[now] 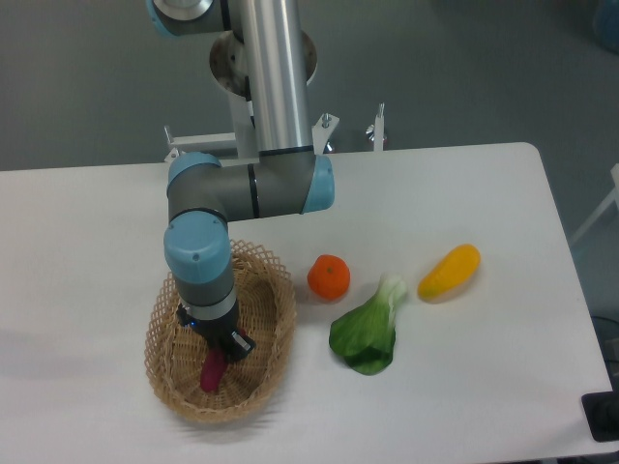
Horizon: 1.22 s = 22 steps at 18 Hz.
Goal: Pick up the sweet potato from the basket
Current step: 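Lift the sweet potato out of the basket and carry it upward beside the yellow squash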
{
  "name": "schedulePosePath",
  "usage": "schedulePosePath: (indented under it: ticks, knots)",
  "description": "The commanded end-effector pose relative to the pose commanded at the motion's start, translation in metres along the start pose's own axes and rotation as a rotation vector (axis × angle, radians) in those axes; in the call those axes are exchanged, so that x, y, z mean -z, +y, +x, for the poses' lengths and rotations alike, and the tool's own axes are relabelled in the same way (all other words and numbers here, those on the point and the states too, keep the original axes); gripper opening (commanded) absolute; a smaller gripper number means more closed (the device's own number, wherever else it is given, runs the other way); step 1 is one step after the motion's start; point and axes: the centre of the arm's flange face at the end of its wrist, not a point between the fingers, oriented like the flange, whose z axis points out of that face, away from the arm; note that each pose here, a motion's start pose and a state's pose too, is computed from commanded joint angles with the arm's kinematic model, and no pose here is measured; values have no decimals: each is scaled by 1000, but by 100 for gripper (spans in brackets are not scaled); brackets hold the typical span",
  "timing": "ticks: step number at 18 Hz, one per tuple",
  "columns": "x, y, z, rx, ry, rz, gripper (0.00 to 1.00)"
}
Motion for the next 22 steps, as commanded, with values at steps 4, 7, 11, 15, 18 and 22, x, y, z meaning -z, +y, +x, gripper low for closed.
schedulePosePath:
  ticks: [4, 7, 11, 15, 18, 22]
  knots:
    - [30, -9, -11, -7, -31, 28, 12]
    - [70, 5, -29, -57, -67, 51, 12]
    - [121, 50, -70, -15, -106, 58, 13]
    - [155, 111, -115, -54, -113, 50, 13]
    - [175, 160, -143, -82, -95, 48, 13]
    - [188, 231, -177, -149, -55, 25, 13]
